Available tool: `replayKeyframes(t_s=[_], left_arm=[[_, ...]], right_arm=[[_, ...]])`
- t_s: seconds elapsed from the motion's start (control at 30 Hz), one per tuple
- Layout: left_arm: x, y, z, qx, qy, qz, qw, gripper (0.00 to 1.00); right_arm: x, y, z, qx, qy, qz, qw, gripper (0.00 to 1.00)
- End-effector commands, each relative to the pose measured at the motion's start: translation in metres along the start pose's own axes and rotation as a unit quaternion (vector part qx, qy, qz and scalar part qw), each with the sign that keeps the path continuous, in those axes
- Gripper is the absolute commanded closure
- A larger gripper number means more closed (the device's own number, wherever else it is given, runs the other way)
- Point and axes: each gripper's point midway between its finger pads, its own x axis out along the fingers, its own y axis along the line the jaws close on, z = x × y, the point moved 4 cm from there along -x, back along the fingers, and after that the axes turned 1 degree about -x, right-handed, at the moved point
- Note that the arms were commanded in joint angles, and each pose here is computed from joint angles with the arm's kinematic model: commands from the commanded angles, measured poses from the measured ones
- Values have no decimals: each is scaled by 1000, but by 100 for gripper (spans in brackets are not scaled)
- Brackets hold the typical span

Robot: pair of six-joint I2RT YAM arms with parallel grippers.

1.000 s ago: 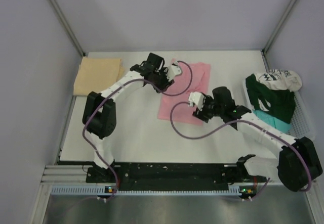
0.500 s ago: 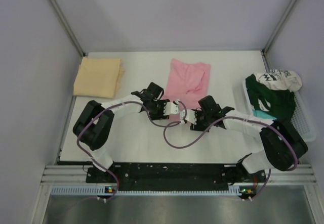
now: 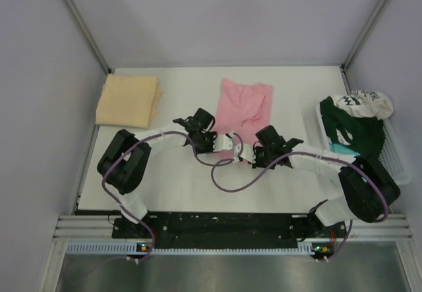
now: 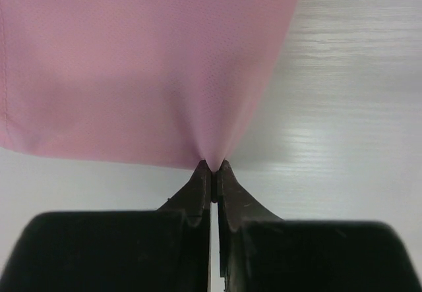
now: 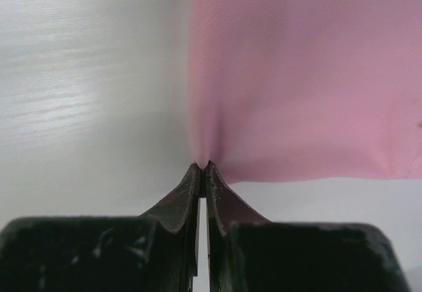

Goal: Fold and stack the t-shirts
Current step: Grab one side of the 2/3 rectangular tshirt with both arms

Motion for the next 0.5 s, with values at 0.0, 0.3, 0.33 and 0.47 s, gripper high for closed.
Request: replayKeyframes(t_s=[0.0,0.3,0.33,0.47], left_arm=[[-34,-37,22,-1,-20,-64,998,100],[-118,-132,17,8,-35,-194,980,100],[-127,-139,18,12,-41,-198,979,100],[-160,-146,31,2,-69,-196,978,100]], right_arm=[[-32,15,21,-2,-3,-1,1000,100],[-123,89,41,-32,-57,90,994,100],[-134,93,46,-29,-77,95,992,100],[-168,93,60,-27,-152,69,986,100]])
